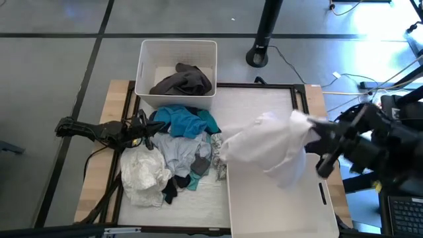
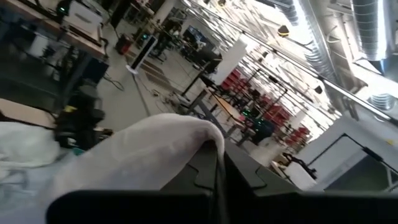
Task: Sort clothes
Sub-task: Put the white shirt into the bottom white laundry organizer
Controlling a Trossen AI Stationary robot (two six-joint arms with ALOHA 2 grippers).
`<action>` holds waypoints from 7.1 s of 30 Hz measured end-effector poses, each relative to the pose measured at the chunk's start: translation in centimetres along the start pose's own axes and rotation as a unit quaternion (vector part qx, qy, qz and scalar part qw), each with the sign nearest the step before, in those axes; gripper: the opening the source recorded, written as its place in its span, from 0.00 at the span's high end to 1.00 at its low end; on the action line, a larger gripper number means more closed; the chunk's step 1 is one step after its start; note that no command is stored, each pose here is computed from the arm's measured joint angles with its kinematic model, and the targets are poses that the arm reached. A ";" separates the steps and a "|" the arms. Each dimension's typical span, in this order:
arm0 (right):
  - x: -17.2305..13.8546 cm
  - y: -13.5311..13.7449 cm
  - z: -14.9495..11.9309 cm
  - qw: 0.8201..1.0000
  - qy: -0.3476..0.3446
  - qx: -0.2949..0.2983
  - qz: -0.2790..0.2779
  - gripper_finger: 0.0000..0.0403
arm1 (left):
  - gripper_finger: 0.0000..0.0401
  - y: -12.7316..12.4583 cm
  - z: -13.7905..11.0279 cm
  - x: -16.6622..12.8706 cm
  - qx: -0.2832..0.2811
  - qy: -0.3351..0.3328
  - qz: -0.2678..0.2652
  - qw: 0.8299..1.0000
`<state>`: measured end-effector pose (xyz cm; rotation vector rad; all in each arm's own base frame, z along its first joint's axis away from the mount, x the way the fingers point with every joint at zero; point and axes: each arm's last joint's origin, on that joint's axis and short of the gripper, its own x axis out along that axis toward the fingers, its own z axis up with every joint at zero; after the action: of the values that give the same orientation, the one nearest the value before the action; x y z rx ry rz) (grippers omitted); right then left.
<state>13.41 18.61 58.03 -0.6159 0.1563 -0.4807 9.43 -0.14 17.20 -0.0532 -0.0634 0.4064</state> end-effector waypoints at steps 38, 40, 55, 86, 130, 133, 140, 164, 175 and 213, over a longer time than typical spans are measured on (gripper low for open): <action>5.7 21.2 -21.3 0.811 0.469 0.154 0.315 0.80 | 0.99 0.0 0.3 0.0 -0.003 -0.013 0.000 1.000; 6.0 20.2 -20.1 0.807 0.468 0.159 0.325 0.72 | 0.99 0.0 0.3 0.0 -0.003 -0.013 0.000 1.000; 12.5 10.1 -13.6 0.900 0.321 0.113 0.273 0.29 | 0.99 0.0 0.3 0.0 0.008 -0.011 0.001 1.000; 26.3 10.7 -28.2 0.749 0.360 0.007 0.557 0.29 | 0.99 0.0 0.0 0.0 -0.012 -0.001 0.001 1.000; 28.0 8.5 -22.6 0.760 0.284 0.224 0.539 0.30 | 0.99 0.0 0.0 0.0 -0.011 0.001 0.000 1.000; 27.6 8.7 -22.9 0.749 0.315 0.222 0.539 0.30 | 0.99 0.0 0.0 0.0 -0.011 0.001 0.000 1.000; 27.7 10.4 -25.0 0.721 0.391 0.201 0.536 0.31 | 0.99 0.0 0.0 0.0 -0.017 0.001 0.000 1.000; 29.1 12.7 -27.0 0.718 0.359 0.085 0.590 0.97 | 0.99 0.0 0.0 0.0 -0.011 0.003 0.000 1.000; 26.5 9.9 -22.4 0.790 0.307 0.045 0.529 0.99 | 0.99 0.0 0.0 0.0 -0.012 0.002 0.000 1.000; 4.0 10.0 -7.4 0.896 0.276 0.146 0.316 1.00 | 0.99 0.0 0.0 0.0 -0.010 0.002 0.000 1.000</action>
<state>18.69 19.98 46.15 -0.0929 0.7874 -0.0246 9.48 -0.15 17.18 -0.0742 -0.0642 0.4058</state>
